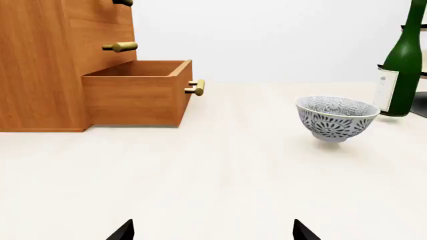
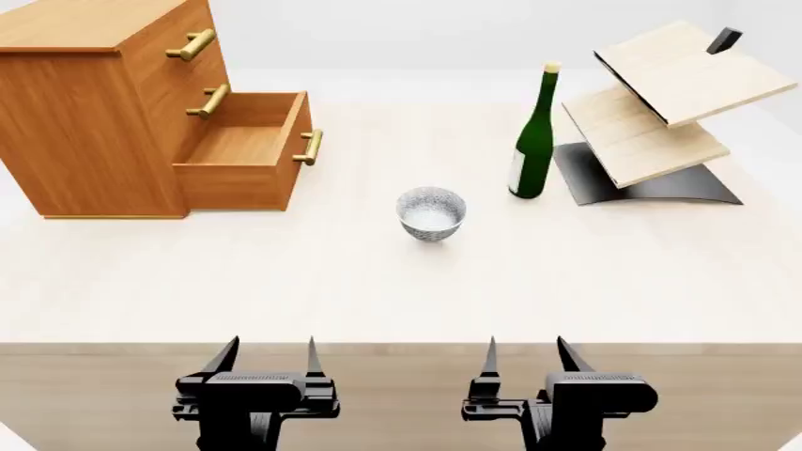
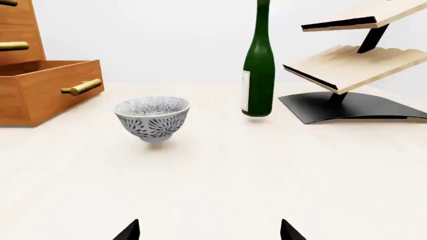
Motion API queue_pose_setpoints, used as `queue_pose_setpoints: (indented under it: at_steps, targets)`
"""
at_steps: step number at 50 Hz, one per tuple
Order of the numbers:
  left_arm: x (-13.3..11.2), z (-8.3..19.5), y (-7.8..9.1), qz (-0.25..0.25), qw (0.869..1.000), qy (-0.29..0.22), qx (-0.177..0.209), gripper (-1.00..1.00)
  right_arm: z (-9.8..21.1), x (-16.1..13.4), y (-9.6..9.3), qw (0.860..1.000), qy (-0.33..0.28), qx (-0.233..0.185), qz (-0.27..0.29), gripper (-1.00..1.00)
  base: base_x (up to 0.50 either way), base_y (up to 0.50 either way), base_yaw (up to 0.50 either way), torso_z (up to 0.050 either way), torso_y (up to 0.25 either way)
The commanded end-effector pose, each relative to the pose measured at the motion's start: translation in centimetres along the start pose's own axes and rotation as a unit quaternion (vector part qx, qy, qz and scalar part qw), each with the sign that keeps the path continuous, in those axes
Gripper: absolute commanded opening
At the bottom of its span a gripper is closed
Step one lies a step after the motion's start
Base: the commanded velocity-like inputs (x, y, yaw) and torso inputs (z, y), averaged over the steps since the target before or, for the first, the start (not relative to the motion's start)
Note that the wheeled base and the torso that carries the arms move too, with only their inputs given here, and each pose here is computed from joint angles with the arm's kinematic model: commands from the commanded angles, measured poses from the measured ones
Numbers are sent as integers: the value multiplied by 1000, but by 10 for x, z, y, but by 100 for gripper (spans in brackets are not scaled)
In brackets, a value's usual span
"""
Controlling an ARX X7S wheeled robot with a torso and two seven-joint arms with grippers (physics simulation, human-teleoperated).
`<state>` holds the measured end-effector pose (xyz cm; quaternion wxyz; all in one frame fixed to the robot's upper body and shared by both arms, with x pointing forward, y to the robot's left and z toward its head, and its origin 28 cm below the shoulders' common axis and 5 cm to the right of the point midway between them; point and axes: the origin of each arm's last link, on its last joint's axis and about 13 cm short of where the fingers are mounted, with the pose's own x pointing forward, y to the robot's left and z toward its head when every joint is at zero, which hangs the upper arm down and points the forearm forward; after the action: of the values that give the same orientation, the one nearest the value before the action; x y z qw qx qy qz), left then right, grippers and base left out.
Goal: Put the bowl on top of the cabinet.
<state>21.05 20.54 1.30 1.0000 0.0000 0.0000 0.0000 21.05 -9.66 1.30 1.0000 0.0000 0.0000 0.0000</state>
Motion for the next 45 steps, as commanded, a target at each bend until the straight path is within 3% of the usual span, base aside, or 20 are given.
queue_pose_setpoints:
  at_steps: [1,21,45]
  targets:
    - [-1,0,0,0,1000,0,0,100,0,0,1,1000,-2,5,4,100,0,0,0,0,0]
    - [-1,3,0,0,1000,-3,0,100,1,-1,1,1000,3,9,-3,100,0,0,0,0,0]
    - [-4,44,11,17,996,-90,-4,100,33,-6,-1,998,-51,26,-1,100,0,0,0,0,0]
